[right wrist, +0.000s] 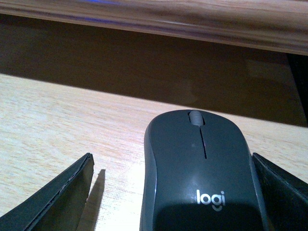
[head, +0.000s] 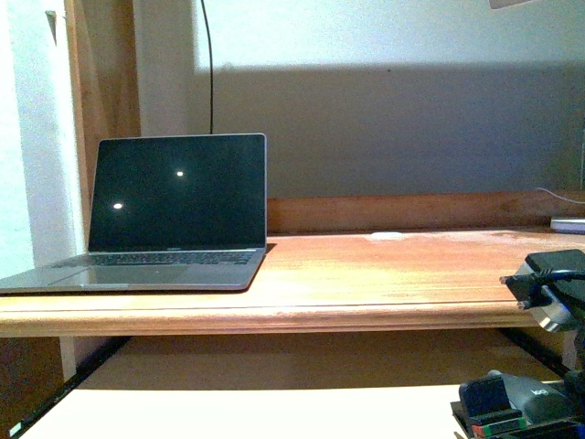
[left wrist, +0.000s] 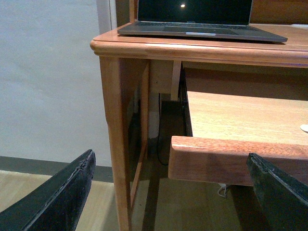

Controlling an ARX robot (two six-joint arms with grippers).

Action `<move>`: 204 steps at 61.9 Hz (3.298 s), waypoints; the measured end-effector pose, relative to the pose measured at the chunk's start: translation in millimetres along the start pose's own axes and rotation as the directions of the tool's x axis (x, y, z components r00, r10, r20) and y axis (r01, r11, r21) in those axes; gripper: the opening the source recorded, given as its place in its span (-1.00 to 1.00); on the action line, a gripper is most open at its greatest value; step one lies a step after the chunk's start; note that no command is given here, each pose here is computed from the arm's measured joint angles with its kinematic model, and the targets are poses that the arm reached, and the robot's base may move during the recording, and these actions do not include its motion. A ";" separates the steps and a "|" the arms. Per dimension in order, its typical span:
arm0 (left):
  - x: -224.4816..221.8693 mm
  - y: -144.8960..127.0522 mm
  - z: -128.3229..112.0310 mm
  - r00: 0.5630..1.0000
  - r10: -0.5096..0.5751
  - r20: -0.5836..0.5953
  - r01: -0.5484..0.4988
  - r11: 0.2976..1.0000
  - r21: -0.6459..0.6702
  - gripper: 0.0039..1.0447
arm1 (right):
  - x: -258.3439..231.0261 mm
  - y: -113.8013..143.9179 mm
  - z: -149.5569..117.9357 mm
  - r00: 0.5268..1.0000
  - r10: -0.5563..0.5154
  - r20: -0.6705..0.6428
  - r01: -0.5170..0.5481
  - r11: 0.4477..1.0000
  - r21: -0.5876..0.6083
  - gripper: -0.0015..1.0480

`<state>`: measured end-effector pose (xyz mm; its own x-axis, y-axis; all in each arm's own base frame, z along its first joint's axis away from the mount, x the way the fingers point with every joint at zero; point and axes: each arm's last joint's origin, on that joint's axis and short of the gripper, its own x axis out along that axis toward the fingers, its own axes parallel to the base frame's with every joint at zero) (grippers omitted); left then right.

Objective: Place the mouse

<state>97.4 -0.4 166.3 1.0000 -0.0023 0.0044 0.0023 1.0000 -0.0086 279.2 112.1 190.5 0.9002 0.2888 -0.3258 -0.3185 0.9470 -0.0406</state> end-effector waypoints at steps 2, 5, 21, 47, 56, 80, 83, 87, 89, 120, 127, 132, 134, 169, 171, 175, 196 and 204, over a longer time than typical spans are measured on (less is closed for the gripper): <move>0.0 0.0 0.0 1.000 0.000 0.000 0.000 1.000 0.000 0.86 | 1.9 0.0 -0.3 1.000 -0.005 -0.002 0.005 1.000 0.000 0.86; 0.0 0.0 0.0 1.000 0.000 0.000 0.000 1.000 0.000 0.86 | 4.0 0.1 -0.6 1.000 -0.008 -0.005 0.008 1.000 0.000 0.86; 0.0 0.0 0.0 1.000 0.000 0.000 0.000 1.000 0.000 0.86 | 4.5 0.0 -0.5 1.000 -0.013 -0.005 0.013 1.000 0.000 0.80; 0.0 0.0 0.0 1.000 0.000 0.000 0.000 1.000 0.000 0.86 | -5.8 -3.4 11.2 0.999 0.012 0.033 -0.012 1.000 0.013 0.09; 0.0 0.0 0.0 1.000 0.000 0.000 0.000 1.000 0.000 0.86 | -26.5 -7.2 29.6 0.999 0.014 0.047 -0.016 0.999 0.040 0.09; 0.0 0.0 0.0 1.000 0.000 0.000 0.000 1.000 0.000 0.86 | -20.6 23.2 103.9 0.991 -0.046 0.127 0.035 0.995 0.094 0.09; 0.0 0.0 0.0 1.000 0.000 0.000 0.000 1.000 0.000 0.86 | -12.4 30.6 108.7 0.991 -0.054 0.122 0.043 0.995 0.094 0.09; 0.0 0.0 0.0 1.000 0.000 0.000 0.000 1.000 0.000 0.86 | 0.7 42.2 114.3 0.991 -0.070 0.112 0.060 0.994 0.090 0.09; 0.0 0.0 0.0 1.000 0.000 0.000 0.000 1.000 0.000 0.86 | 7.3 48.0 116.7 0.991 -0.078 0.107 0.069 0.994 0.087 0.09; 0.0 0.0 0.0 1.000 0.000 0.000 0.000 1.000 0.000 0.86 | 90.5 107.1 153.2 0.954 -0.264 0.140 0.265 0.964 0.010 0.09; 0.0 0.0 0.0 1.000 0.000 0.000 0.000 1.000 0.000 0.86 | 101.0 112.4 152.1 0.952 -0.274 0.139 0.279 0.960 -0.020 0.09; 0.0 0.0 0.0 1.000 0.000 0.000 0.000 1.000 0.000 0.86 | 110.8 115.8 148.1 0.952 -0.278 0.126 0.285 0.958 -0.043 0.09; 0.0 0.0 0.0 1.000 0.000 0.000 0.000 1.000 0.000 0.86 | 114.9 117.0 145.9 0.954 -0.278 0.117 0.285 0.957 -0.050 0.09; 0.0 0.0 0.0 1.000 0.000 0.000 0.000 1.000 0.000 0.86 | 102.1 105.9 151.7 0.981 -0.106 0.163 0.102 0.994 0.034 0.86; 0.0 0.0 0.0 1.000 0.000 0.000 0.000 1.000 0.000 0.86 | 97.0 102.4 153.8 0.980 -0.086 0.179 0.080 0.996 0.043 0.86; 0.0 0.0 0.0 1.000 0.000 0.000 0.000 1.000 0.000 0.86 | 78.4 88.4 160.6 0.973 -0.025 0.230 0.011 0.998 0.065 0.86; 0.0 0.0 0.0 1.000 0.000 0.000 0.000 1.000 0.000 0.86 | -25.8 -4.9 106.3 0.905 0.317 0.284 -0.334 0.942 0.013 0.86; 0.0 0.0 0.0 1.000 0.000 0.000 0.000 1.000 0.000 0.86 | -48.9 -29.6 58.9 0.903 0.369 0.220 -0.384 0.923 0.028 0.86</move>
<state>97.4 -0.4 166.3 1.0000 -0.0023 0.0044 0.0023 1.0000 -0.0086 262.1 78.2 263.2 0.7607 0.6411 -0.1018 -0.6312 0.7671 0.1142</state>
